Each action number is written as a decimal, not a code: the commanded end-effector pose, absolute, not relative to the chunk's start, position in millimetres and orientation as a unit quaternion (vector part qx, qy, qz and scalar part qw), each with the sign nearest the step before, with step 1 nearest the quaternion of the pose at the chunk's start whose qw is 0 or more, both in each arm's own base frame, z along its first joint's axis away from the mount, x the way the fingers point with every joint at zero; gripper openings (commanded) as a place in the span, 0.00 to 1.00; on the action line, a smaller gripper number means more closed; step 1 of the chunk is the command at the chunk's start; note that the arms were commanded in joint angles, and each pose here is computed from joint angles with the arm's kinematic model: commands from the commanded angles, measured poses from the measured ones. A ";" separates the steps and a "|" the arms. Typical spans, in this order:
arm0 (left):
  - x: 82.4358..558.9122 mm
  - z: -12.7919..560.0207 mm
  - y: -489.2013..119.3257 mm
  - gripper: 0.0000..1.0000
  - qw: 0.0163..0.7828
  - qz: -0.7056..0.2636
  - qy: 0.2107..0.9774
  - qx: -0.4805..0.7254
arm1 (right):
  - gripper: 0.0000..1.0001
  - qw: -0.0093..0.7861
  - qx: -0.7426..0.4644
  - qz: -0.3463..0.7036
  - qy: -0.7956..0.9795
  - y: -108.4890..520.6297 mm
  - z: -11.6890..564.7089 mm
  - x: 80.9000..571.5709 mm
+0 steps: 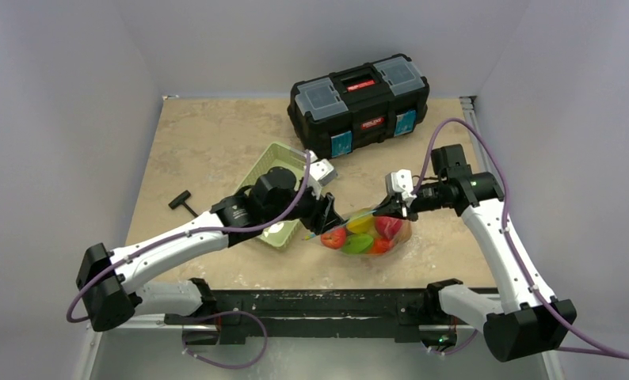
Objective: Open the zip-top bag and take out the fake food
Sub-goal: Open the zipper of the food storage bag at the center of the board.
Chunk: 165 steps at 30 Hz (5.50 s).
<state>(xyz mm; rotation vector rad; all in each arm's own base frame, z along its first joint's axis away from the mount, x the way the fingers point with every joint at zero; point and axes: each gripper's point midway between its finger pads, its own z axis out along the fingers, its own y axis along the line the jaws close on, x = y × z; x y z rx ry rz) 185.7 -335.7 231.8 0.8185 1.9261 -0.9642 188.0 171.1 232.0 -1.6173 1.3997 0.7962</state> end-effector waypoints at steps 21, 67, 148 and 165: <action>186.7 211.6 -375.4 0.00 0.349 -0.402 0.749 0.395 | 0.27 0.437 -0.596 0.331 0.586 176.8 244.0 201.6; 209.0 263.4 -403.8 0.00 0.359 -0.514 0.754 0.196 | 0.96 0.410 -0.576 0.177 0.684 173.7 272.7 223.2; 174.9 213.2 -383.2 0.53 0.469 -0.443 0.756 0.112 | 0.00 0.436 -0.430 0.298 0.733 191.3 174.1 242.7; 210.0 164.3 -387.5 0.52 0.488 -0.354 0.796 0.055 | 0.00 0.452 -0.415 0.291 0.734 189.8 177.0 246.9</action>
